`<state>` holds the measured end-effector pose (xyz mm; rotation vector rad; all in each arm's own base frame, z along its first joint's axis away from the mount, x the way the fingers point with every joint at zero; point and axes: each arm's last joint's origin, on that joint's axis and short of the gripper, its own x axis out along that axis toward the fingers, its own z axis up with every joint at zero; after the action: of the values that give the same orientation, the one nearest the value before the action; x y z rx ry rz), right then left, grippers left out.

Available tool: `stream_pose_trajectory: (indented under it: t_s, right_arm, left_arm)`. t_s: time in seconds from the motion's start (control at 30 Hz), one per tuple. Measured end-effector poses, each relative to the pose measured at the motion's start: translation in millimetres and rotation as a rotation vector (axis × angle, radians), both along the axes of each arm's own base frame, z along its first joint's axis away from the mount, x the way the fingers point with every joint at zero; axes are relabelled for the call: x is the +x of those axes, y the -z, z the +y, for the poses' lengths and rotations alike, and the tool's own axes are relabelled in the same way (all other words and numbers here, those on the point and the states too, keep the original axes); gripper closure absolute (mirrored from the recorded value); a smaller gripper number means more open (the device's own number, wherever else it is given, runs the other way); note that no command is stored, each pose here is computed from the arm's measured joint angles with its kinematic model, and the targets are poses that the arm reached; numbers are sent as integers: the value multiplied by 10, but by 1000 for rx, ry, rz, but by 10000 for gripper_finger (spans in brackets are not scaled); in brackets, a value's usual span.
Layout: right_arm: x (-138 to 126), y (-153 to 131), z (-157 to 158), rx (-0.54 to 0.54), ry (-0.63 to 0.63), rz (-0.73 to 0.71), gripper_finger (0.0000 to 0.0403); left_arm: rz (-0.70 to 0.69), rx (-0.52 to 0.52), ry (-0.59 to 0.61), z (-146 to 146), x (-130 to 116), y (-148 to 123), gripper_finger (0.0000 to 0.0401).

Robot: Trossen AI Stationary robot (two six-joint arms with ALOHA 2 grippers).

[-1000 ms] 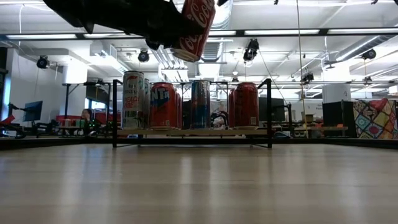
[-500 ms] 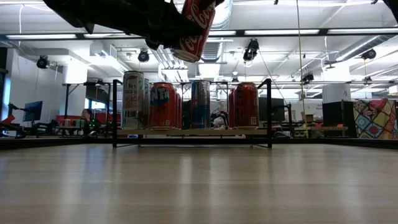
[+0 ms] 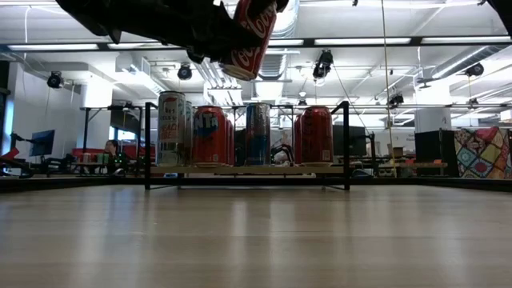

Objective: Place canned beverage on shelf
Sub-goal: Put the red soda on the shelf aligned with the other red soda cans

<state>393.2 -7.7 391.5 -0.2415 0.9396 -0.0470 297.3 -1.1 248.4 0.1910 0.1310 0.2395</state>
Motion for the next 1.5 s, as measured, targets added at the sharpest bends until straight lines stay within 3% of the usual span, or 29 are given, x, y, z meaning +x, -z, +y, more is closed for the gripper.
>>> stream_pose_trajectory:
  t_s: [0.27,0.7,0.9,1.2,1.5]
  right_arm:
    - [-4,-3,-39,34,43,-7,114]
    - [-314,-369,-422,46,183,-48,114]
    - [-432,-539,-728,31,246,-100,114]
    - [-596,-571,-1389,-42,415,-142,114]
    - [-639,-206,-2135,-37,557,-27,114]
  left_arm:
    - [-6,16,5,-4,-5,-17,28]
    - [-22,130,-26,55,-290,-337,16]
    - [-38,172,-106,133,-524,-471,15]
    - [-110,178,-165,196,-854,-710,15]
    - [-125,197,-285,233,-1054,-818,15]
